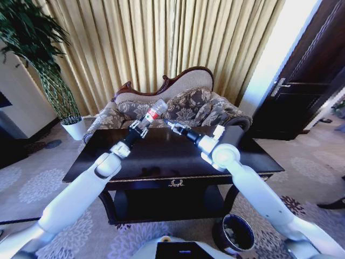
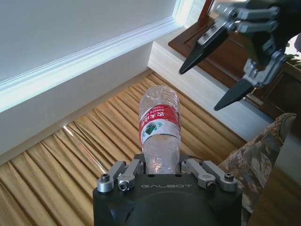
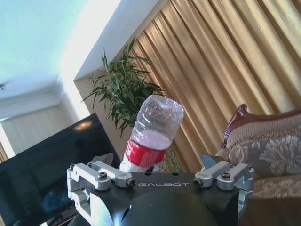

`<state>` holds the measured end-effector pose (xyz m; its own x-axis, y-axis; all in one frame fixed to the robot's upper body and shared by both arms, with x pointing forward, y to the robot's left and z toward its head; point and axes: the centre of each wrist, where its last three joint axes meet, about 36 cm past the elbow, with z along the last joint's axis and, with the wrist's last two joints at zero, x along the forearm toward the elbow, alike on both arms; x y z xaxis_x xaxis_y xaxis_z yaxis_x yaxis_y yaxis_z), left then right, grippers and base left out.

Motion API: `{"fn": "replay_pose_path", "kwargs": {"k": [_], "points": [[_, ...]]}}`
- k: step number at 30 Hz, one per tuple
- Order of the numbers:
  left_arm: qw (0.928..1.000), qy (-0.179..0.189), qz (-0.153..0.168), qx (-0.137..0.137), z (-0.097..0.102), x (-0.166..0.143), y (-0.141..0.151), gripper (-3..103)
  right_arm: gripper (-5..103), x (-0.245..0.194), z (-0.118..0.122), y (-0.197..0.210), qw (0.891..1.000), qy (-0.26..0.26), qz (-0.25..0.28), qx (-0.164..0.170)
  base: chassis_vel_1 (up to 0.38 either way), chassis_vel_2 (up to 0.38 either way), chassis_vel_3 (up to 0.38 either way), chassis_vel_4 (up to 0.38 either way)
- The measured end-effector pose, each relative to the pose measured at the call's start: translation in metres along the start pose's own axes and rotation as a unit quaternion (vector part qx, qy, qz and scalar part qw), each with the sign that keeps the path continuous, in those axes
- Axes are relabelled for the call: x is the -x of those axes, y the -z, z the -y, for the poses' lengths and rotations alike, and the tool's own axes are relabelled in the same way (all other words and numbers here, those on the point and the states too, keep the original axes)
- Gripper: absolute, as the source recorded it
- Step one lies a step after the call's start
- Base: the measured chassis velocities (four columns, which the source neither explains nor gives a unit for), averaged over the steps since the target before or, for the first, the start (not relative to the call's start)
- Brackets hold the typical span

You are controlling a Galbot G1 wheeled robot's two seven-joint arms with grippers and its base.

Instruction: Move to the front of the table and place the trash on the table into the trash bin.

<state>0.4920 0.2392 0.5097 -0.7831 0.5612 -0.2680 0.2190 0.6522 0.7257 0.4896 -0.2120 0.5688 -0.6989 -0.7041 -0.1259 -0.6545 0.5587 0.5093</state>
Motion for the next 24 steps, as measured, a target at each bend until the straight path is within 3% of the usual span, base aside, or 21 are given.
{"fn": "replay_pose_path", "kwargs": {"k": [8, 17, 24], "points": [[0.9998, -0.017, 0.001, -0.005, 0.008, 0.008, 0.005, 30, 100, 0.027, 0.011, 0.019, 1.0, -0.002, 0.015, -0.025, 0.0, 0.0, 0.0, 0.0], [0.9996, -0.028, 0.009, -0.001, 0.008, 0.02, 0.008, 29, 100, 0.043, 0.011, 0.017, 0.999, -0.001, 0.017, -0.034, 0.0, 0.0, 0.0, 0.0], [0.9991, -0.039, 0.018, -0.009, 0.021, 0.029, 0.012, 29, 101, 0.05, 0.012, 0.013, 0.999, -0.002, 0.016, -0.045, 0.0, 0.0, 0.0, 0.0]]}}
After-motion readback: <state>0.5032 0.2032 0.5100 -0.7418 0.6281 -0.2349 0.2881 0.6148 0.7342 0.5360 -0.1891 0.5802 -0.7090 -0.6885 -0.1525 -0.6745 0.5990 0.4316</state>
